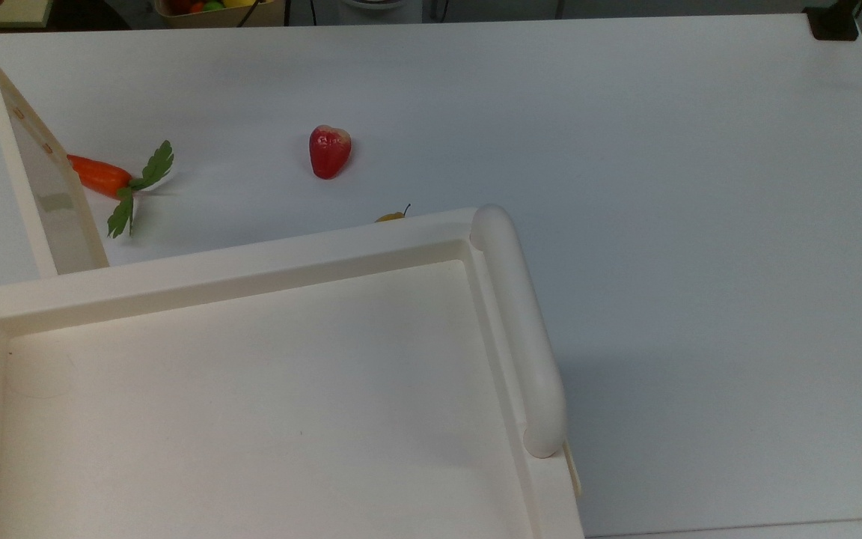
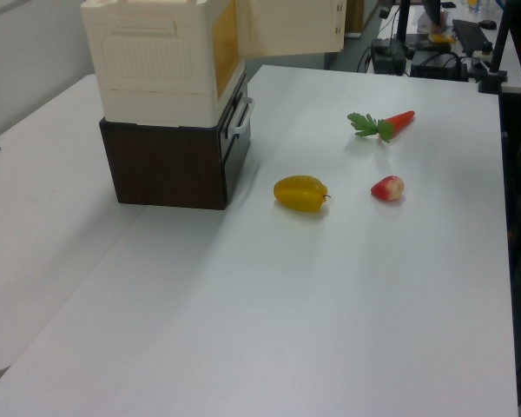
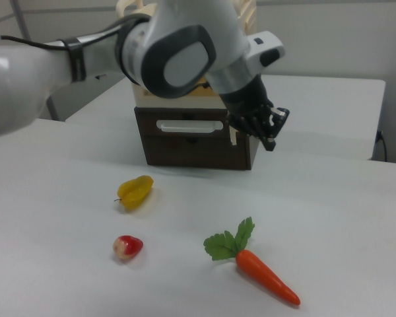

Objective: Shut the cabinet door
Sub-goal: 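Push the cream door with the gripper, swinging it toward the cabinet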

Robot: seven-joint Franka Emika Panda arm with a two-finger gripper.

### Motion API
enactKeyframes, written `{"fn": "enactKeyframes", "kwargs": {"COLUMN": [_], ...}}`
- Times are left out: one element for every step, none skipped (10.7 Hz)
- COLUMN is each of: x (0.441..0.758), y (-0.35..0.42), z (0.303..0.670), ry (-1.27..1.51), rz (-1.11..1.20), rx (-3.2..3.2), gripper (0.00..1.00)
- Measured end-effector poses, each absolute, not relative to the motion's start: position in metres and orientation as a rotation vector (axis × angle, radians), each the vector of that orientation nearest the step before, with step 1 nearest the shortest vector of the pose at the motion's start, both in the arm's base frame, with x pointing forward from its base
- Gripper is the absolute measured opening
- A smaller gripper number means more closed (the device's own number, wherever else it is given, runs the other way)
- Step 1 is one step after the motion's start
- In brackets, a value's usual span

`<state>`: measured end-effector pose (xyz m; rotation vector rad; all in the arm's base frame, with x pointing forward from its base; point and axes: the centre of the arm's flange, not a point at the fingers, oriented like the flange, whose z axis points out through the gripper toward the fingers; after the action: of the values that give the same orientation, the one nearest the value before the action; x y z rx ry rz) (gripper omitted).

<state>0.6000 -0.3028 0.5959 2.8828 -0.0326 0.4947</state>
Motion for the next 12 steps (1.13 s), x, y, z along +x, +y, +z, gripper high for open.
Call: {"fn": "enactKeyframes", "kwargs": {"x": [0.61,0.621,0.629,0.634,0.638,0.644,0.649,0.653,0.657,0.663,0.669,0.674], "y": [-0.305,-0.304,-0.299,-0.293,-0.285,-0.272,-0.259,-0.247,-0.233,-0.217,-0.197,-0.179], "z": [0.588,0.582,0.577,0.575,0.576,0.579,0.581,0.582,0.583,0.582,0.581,0.58], "ry": [-0.037,-0.047,-0.051,-0.058,-0.061,-0.045,-0.016,0.011,0.043,0.078,0.118,0.157], "rz": [0.575,0.65,0.703,0.741,0.772,0.798,0.808,0.814,0.816,0.814,0.818,0.815], "rx": [2.878,2.871,2.873,2.888,2.91,2.924,2.93,2.934,2.941,2.95,2.96,2.971], "gripper": [0.01,0.01,0.01,0.01,0.01,0.01,0.01,0.01,0.01,0.01,0.01,0.01]}}
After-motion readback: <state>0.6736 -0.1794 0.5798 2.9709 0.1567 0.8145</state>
